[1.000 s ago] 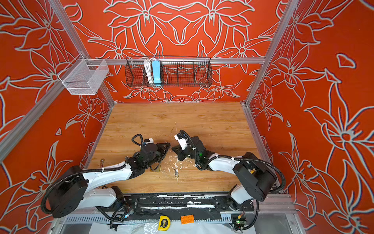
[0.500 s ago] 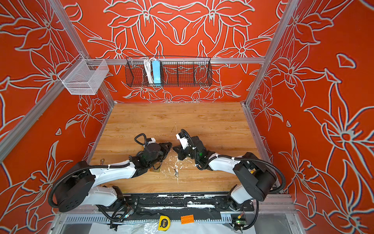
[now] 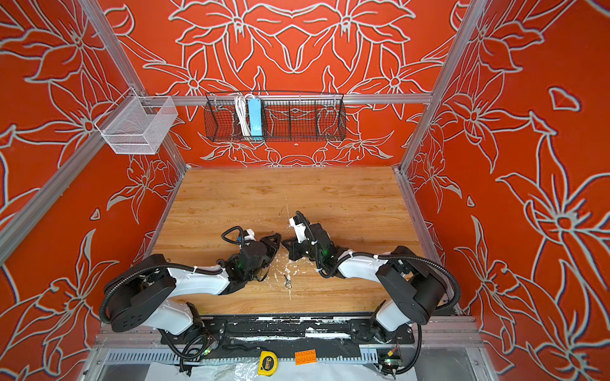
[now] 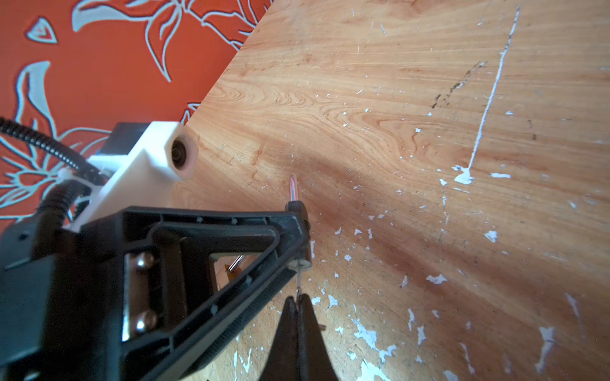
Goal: Unlock with the key
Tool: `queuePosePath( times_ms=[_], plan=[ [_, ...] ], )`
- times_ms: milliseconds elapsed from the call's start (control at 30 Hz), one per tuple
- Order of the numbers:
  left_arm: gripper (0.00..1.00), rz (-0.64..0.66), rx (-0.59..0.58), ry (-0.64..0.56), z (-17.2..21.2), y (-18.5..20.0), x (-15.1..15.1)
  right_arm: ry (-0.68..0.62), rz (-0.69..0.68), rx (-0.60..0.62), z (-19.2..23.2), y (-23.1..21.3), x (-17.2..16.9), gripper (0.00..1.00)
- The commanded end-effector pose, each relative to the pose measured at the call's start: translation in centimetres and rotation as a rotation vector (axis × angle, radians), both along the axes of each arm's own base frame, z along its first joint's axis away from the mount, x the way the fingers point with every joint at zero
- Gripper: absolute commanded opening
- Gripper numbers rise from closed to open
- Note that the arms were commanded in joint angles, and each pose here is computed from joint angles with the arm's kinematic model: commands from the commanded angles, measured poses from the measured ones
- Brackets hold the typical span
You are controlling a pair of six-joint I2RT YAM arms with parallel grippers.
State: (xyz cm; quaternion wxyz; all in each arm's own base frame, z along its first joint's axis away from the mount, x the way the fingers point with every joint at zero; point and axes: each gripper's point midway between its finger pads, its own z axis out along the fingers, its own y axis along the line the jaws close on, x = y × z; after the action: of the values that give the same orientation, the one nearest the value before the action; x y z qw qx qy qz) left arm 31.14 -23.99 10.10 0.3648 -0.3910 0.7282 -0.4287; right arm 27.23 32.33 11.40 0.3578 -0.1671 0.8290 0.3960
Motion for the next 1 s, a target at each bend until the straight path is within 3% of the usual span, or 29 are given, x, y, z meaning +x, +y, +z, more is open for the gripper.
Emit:
queuePosePath(
  times_ms=[0, 667, 967],
  plan=[
    [0.00, 0.056, 0.025, -0.048, -0.7, 0.7, 0.3, -0.054, 0.007, 0.129, 3.9, 1.2, -0.4, 0.00],
    [0.00, -0.218, -0.073, -0.014, -0.4, -7.1, -2.5, -0.231, -0.149, 0.094, 6.5, -2.8, 0.1, 0.00],
    [0.00, -0.401, 0.013, -0.022, 1.1, -10.8, -4.4, -0.326, -0.169, 0.117, 9.7, -4.7, -0.6, 0.00]
  ],
)
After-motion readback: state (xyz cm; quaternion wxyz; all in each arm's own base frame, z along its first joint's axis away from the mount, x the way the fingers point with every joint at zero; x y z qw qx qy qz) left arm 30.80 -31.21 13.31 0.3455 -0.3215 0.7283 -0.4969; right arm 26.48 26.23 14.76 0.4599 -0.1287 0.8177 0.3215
